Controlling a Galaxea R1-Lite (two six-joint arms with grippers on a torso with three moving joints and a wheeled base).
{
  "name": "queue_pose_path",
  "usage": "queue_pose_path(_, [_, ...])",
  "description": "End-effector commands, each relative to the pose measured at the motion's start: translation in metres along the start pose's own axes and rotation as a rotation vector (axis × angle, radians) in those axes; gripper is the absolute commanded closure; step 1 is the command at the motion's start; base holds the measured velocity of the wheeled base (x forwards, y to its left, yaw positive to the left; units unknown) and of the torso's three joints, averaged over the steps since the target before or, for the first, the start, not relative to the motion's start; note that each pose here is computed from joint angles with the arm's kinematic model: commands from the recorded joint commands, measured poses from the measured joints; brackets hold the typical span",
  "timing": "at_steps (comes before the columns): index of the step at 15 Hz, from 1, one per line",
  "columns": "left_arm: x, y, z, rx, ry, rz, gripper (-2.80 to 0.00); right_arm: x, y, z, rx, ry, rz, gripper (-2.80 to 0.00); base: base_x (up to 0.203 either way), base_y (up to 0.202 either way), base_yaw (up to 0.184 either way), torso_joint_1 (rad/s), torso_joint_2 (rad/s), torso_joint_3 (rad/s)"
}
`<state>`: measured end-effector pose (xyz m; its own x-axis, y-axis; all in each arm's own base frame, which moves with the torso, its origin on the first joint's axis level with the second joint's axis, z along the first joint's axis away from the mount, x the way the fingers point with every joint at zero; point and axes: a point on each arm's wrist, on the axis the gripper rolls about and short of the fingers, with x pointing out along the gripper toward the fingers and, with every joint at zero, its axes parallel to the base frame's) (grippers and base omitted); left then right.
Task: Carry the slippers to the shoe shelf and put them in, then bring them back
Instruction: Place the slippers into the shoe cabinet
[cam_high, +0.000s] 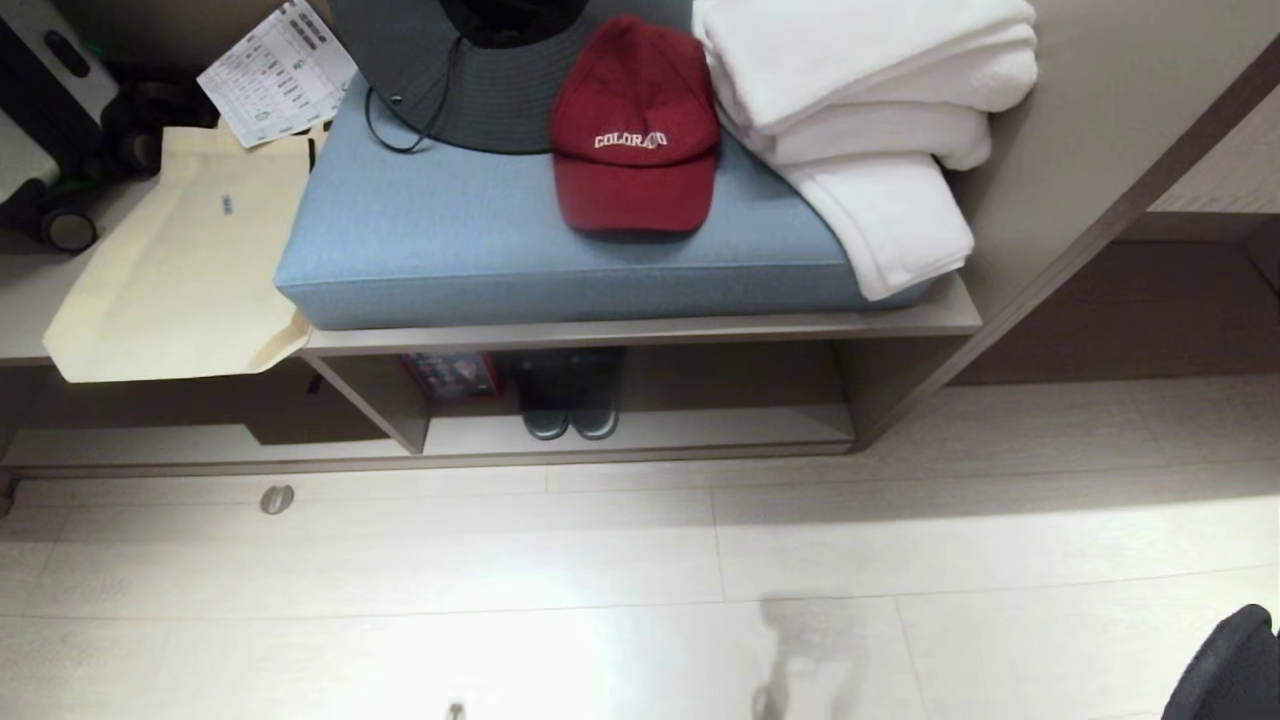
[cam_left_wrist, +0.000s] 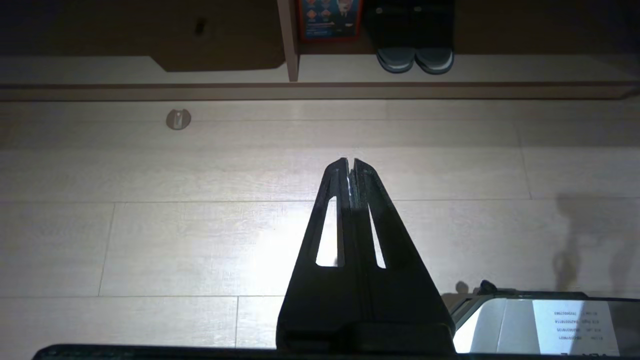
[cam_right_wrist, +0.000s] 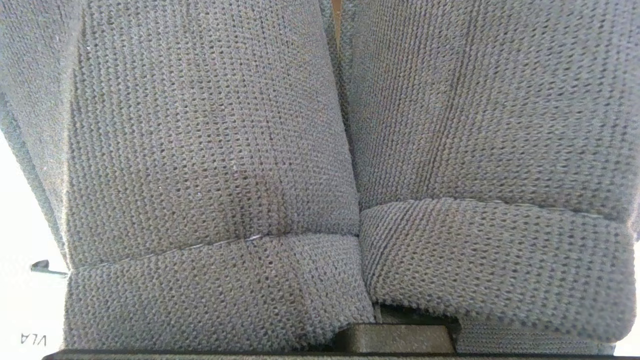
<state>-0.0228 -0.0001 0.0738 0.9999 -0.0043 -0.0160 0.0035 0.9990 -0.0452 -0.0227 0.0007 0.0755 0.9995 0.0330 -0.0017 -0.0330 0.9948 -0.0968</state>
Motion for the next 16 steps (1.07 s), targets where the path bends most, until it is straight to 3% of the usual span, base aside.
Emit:
queue_pose_path(1, [0.0, 0.0, 0.0, -0.001, 0.001, 0.0, 0.0, 0.0, 0.0, 0.0, 0.0, 0.0, 0.001, 0.0, 0.0, 0.0, 0.0, 0.002, 0.0, -0.203])
queue_pose_path(16, [0.0, 0.0, 0.0, -0.001, 0.001, 0.001, 0.0, 0.0002, -0.0001, -0.0004, 0.032, 0.003, -0.007, 0.0, 0.0, 0.0, 0.0, 0.001, 0.0, -0.198])
